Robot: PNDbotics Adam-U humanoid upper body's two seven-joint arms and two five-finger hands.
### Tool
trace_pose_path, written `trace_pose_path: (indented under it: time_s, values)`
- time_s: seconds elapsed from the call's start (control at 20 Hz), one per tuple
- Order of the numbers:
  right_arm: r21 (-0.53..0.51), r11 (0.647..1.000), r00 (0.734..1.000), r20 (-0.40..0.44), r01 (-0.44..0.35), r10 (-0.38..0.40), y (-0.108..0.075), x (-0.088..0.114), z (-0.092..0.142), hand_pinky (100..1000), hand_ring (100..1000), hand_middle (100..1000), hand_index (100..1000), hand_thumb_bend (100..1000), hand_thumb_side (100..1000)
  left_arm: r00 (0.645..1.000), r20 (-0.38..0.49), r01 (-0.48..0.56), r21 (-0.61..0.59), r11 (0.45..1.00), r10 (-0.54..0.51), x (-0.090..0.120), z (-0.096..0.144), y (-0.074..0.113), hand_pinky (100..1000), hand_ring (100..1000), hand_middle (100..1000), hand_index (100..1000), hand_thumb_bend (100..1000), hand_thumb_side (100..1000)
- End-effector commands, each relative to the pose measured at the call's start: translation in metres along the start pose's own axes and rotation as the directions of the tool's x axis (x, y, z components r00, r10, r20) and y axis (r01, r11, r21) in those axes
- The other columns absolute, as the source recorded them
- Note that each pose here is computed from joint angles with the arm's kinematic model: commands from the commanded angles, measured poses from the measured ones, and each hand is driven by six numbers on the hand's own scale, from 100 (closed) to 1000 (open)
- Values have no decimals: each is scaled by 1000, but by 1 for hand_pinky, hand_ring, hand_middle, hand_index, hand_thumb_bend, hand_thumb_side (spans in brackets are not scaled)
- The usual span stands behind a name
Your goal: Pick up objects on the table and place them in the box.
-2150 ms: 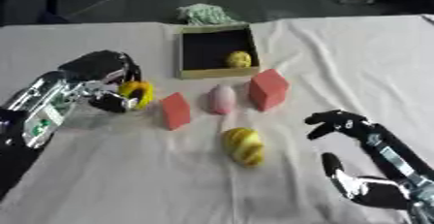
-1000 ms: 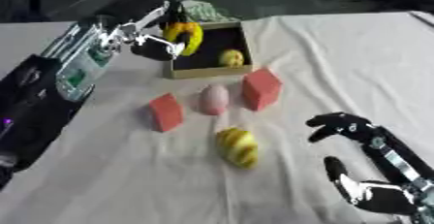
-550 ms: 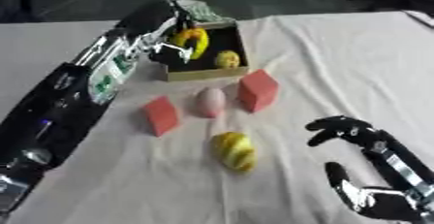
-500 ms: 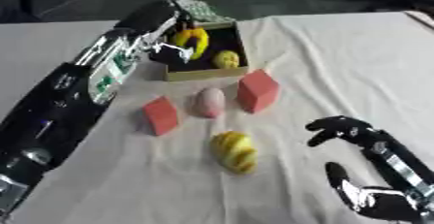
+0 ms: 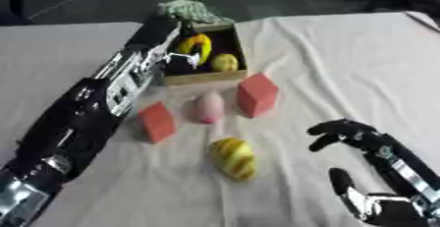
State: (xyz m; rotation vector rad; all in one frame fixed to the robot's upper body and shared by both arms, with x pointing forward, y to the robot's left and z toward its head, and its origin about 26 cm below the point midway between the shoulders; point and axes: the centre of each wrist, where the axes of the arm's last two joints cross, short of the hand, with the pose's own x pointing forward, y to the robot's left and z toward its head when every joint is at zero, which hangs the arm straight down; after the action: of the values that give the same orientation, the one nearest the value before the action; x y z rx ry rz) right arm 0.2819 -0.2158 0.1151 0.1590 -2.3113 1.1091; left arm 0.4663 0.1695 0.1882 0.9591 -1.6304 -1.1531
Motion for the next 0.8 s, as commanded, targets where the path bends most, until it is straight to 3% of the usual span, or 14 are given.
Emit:
trace_pose_path:
  time_s: [0.05, 0.45, 0.5, 0.8]
  values:
    - [-1, 1000, 1000, 26, -8, 8, -4, 4, -5, 690, 681, 792, 910, 100, 434, 999, -7, -34, 44, 998, 34, 5, -3, 7, 668, 539, 478, 688, 100, 248]
    - [1, 1000, 999, 34, -10, 10, -5, 4, -7, 691, 681, 792, 910, 100, 434, 998, -15, -60, 34, 998, 61, 7, -2, 0, 691, 571, 510, 737, 100, 246]
    - [1, 1000, 999, 34, -10, 10, -5, 4, -7, 691, 681, 792, 910, 100, 434, 998, -14, -59, 31, 998, 59, 7, -2, -1, 732, 643, 592, 824, 100, 245]
    - [1, 1000, 1000, 28, -13, 13, -5, 4, -6, 691, 681, 792, 910, 100, 433, 1000, 7, -7, -7, 1000, 7, 3, 1, 4, 798, 747, 720, 885, 100, 244]
